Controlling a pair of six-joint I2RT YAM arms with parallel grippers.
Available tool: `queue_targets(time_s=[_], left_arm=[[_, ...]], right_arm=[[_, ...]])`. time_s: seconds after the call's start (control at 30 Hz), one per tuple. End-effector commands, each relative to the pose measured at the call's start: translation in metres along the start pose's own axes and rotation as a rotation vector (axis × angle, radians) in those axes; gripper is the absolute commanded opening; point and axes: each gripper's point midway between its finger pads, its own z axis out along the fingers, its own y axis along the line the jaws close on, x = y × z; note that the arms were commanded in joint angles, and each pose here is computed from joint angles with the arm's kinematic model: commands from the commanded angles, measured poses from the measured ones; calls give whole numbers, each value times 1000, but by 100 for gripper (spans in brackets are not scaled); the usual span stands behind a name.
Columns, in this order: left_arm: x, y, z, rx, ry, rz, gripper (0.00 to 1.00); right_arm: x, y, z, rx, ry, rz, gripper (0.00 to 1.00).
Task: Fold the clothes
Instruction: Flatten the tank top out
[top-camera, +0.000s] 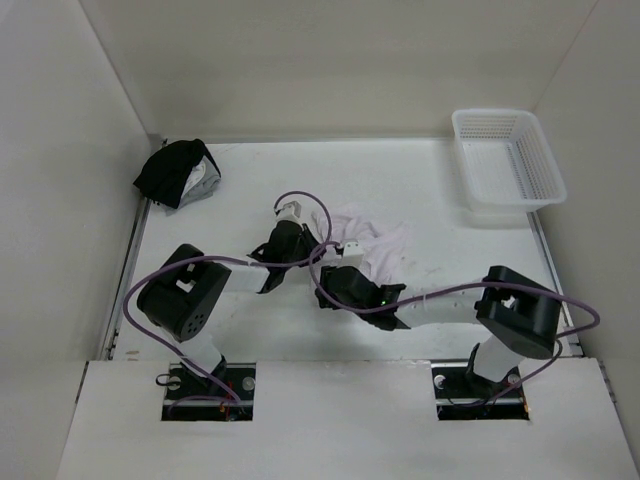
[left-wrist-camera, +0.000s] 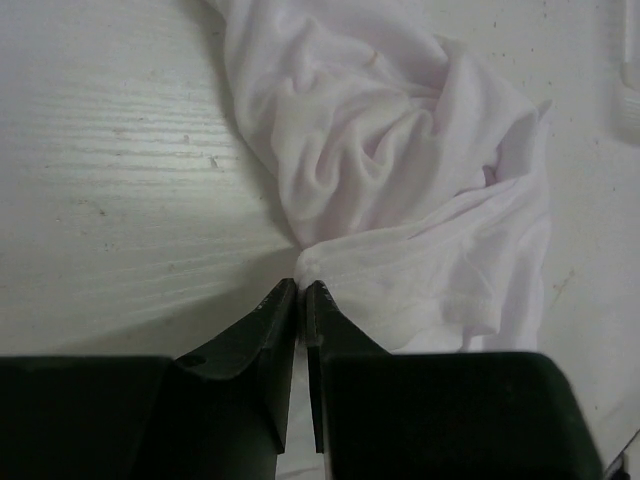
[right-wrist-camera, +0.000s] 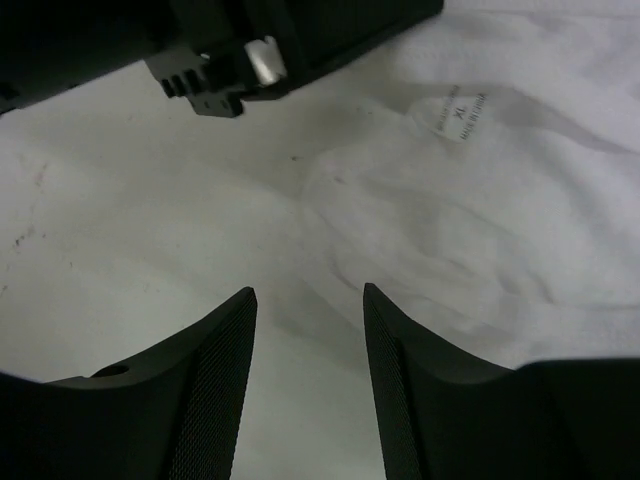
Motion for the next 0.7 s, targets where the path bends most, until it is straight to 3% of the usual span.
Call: queue_targets(time_s=[0.0, 0.23, 0.3, 0.33, 0.37, 0.4, 0.43, 0.67], left_arm=[[-13, -14, -4, 91, -18, -78, 6], [-15, -6, -3, 106, -4, -137, 6], [-16, -3, -3, 103, -7, -144, 6], [-15, -3, -2, 104, -7, -149, 6], [-15, -3, -2, 107, -3, -154, 6], [-15, -3, -2, 109, 2, -160, 6], [-16, -3, -4, 113, -1, -166, 6], [-48, -23, -39, 177, -99, -184, 5]], right_arm=[[-9, 21, 11, 30, -53, -70, 52], [9, 6, 42, 160, -25, -83, 54], [16, 0, 49, 189, -6, -88, 45], [19, -4, 50, 206, 4, -94, 31], [19, -5, 50, 210, 4, -93, 25], [17, -8, 47, 221, -11, -77, 9], [8, -11, 40, 229, -47, -61, 4], [-81, 4, -68, 100, -320, -20, 1]])
